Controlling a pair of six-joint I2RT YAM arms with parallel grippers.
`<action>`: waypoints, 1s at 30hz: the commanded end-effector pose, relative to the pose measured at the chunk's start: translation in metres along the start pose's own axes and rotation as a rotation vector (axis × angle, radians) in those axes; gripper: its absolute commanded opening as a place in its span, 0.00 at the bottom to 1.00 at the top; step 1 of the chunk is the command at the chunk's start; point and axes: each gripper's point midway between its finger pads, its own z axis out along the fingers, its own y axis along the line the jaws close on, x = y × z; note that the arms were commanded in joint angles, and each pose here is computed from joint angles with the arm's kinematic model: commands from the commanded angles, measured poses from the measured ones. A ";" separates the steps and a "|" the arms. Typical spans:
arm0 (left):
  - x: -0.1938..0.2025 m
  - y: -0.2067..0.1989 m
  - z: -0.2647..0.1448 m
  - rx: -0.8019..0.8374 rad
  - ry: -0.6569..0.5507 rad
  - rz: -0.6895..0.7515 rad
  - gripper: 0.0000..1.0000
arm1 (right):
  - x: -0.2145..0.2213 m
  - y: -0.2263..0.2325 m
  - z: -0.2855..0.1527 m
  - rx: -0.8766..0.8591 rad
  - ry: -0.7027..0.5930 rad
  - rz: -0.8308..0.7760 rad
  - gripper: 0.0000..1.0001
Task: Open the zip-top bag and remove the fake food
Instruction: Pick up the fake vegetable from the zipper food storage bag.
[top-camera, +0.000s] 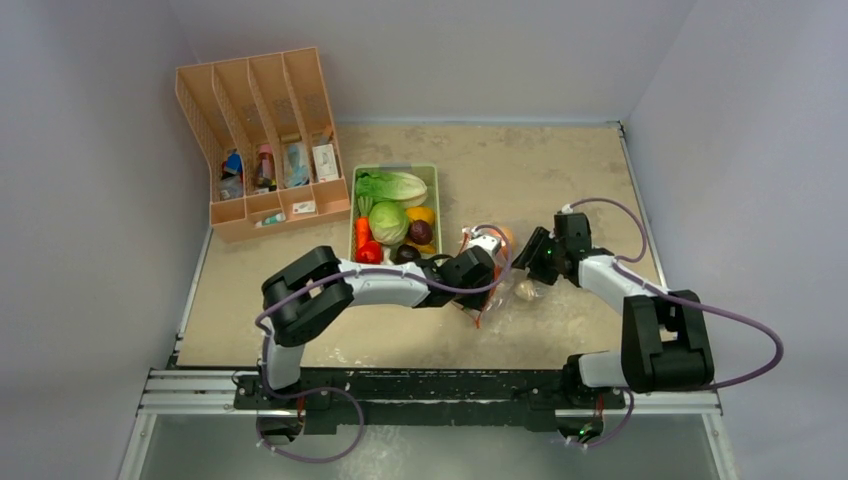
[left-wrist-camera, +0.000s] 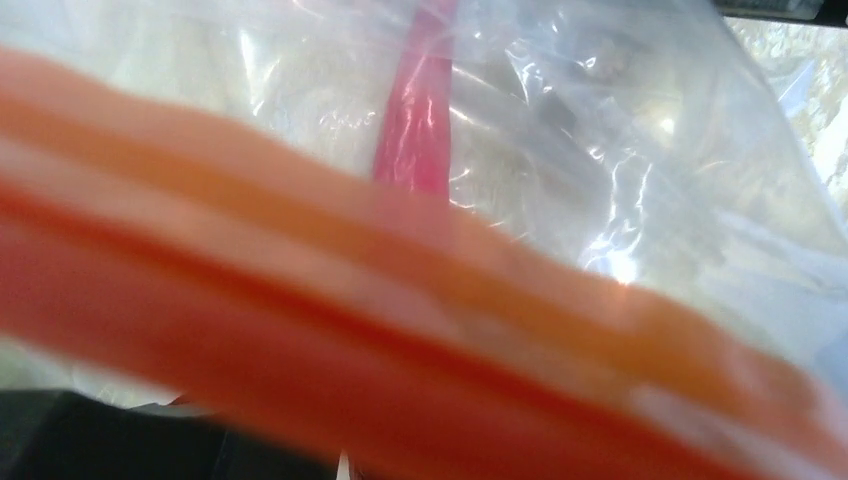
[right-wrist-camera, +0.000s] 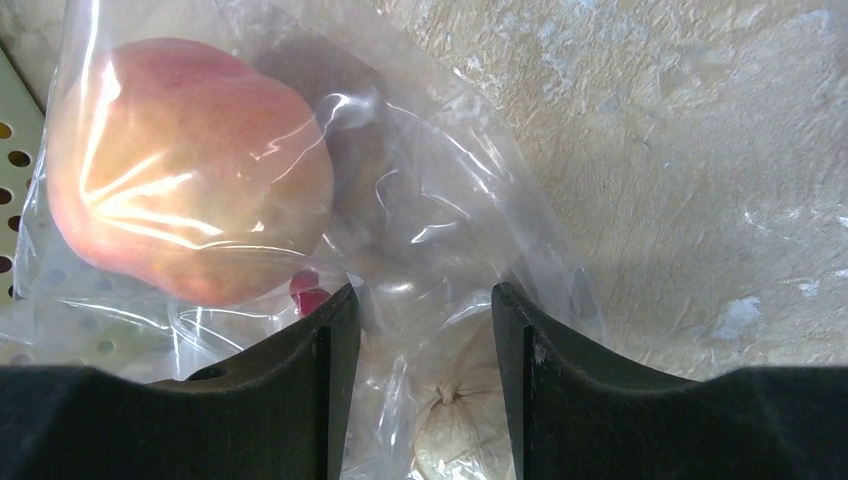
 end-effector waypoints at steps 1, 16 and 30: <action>0.024 0.024 0.001 -0.126 0.072 0.102 0.43 | 0.015 -0.016 -0.005 0.053 0.038 -0.012 0.54; -0.039 -0.001 -0.049 -0.068 -0.133 0.036 0.06 | 0.015 -0.020 -0.009 0.081 0.013 0.068 0.55; -0.051 0.010 -0.088 -0.114 -0.172 -0.012 0.01 | -0.003 -0.019 -0.021 0.114 -0.062 0.075 0.54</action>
